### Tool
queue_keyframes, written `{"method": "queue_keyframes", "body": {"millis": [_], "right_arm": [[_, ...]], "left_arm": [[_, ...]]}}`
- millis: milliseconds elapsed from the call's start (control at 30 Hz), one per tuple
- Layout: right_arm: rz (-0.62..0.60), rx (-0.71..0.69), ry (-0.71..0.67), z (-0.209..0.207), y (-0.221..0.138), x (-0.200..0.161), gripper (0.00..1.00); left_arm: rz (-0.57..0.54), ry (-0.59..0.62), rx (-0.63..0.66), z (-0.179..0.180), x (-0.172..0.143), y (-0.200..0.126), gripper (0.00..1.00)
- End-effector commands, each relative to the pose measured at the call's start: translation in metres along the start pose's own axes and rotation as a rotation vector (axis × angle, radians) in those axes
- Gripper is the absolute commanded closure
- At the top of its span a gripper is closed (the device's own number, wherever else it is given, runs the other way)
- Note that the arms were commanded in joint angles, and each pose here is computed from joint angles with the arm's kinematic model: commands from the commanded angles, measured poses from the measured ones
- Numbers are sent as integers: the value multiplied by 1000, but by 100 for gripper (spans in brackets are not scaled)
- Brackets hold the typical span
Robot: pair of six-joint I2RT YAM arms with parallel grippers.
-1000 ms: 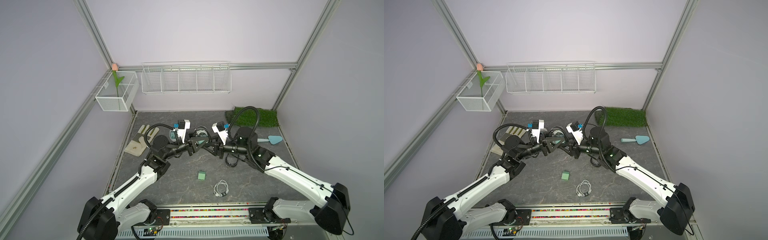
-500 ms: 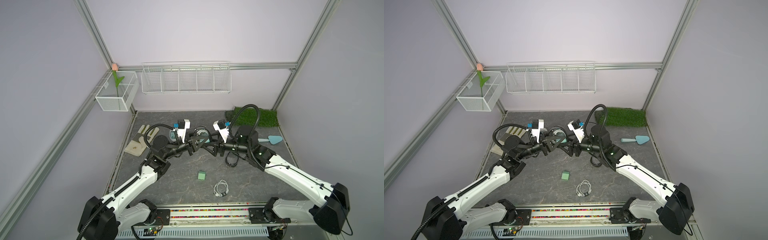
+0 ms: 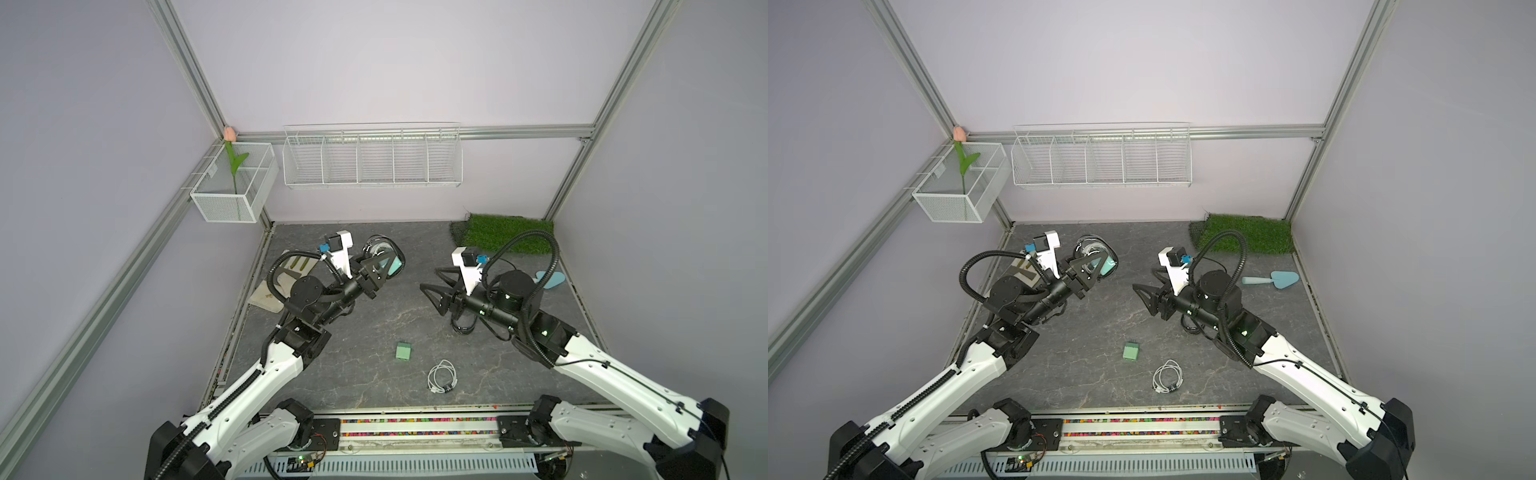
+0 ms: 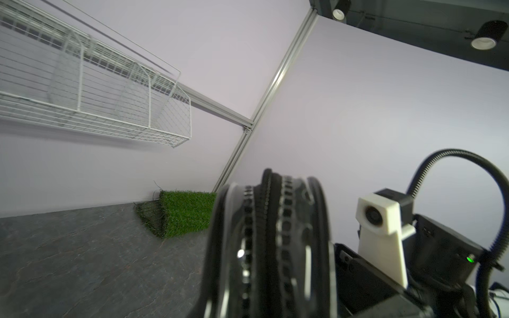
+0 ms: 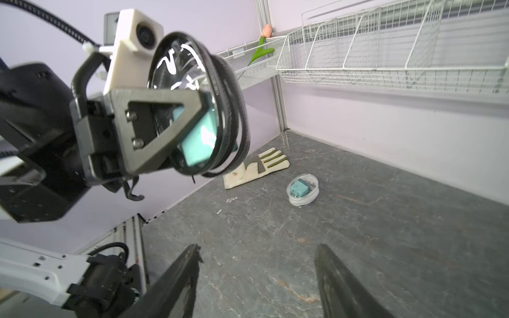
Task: Pack away charging kits
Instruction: Adjust the storage bag, then zip the zipper on the storage bag.
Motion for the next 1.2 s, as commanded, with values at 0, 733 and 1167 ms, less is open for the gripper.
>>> {"method": "queue_keyframes", "body": {"millis": [0, 733, 1167], "right_arm": [[-19, -52, -27, 8, 14, -8, 38], [-16, 128, 74, 47, 101, 11, 60], [-29, 161, 106, 52, 106, 16, 73]], "left_arm": [[-88, -81, 123, 12, 20, -3, 100], [-84, -151, 141, 19, 17, 3, 100], [-79, -136, 159, 25, 13, 6, 100]]}}
Point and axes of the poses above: each gripper's point midway between its finger pads, its own y axis out along the fingers, its own z axis along the line the jaws close on, x = y × z, the point moved 3 cm from there along -y, back along the fingers, and after that the axes turned 2 degrees about -y, right-handed, at the moved point
